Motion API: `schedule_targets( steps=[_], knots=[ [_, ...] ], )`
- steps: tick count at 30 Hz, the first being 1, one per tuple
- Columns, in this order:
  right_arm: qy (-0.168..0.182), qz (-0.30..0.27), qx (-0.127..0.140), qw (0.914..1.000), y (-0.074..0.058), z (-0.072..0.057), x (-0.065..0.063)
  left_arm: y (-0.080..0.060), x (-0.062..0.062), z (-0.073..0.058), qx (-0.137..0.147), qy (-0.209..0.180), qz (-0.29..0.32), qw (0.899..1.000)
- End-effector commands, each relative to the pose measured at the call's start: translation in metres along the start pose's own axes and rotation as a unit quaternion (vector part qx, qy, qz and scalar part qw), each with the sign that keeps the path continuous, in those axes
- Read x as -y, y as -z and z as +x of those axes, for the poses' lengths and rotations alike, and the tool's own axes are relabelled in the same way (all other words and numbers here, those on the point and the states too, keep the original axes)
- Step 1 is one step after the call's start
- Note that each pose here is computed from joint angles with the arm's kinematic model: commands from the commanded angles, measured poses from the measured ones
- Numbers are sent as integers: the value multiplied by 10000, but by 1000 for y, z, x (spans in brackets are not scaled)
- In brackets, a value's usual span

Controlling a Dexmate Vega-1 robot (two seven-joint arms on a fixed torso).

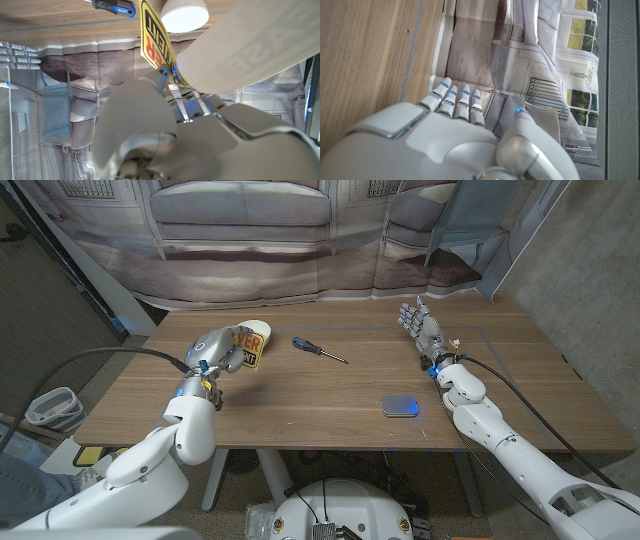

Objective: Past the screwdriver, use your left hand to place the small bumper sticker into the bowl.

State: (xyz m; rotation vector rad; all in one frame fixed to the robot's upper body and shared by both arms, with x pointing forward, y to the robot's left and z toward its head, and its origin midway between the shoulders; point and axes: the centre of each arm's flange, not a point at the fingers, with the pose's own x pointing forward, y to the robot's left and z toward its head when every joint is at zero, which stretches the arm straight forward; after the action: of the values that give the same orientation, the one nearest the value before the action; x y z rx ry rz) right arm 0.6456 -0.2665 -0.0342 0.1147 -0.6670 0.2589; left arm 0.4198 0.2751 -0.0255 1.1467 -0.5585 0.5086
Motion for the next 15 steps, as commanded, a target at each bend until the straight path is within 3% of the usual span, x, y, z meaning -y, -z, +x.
schedule_targets(
  steps=[1, 15],
  knots=[
    [7, 12, -7, 10000, 1, 2, 0, 10, -2, 12, 10, -105, -30, 9999],
    [17, 0, 23, 10000, 0, 3, 1, 21, -2, 27, -87, -64, -33, 9999]
  ],
)
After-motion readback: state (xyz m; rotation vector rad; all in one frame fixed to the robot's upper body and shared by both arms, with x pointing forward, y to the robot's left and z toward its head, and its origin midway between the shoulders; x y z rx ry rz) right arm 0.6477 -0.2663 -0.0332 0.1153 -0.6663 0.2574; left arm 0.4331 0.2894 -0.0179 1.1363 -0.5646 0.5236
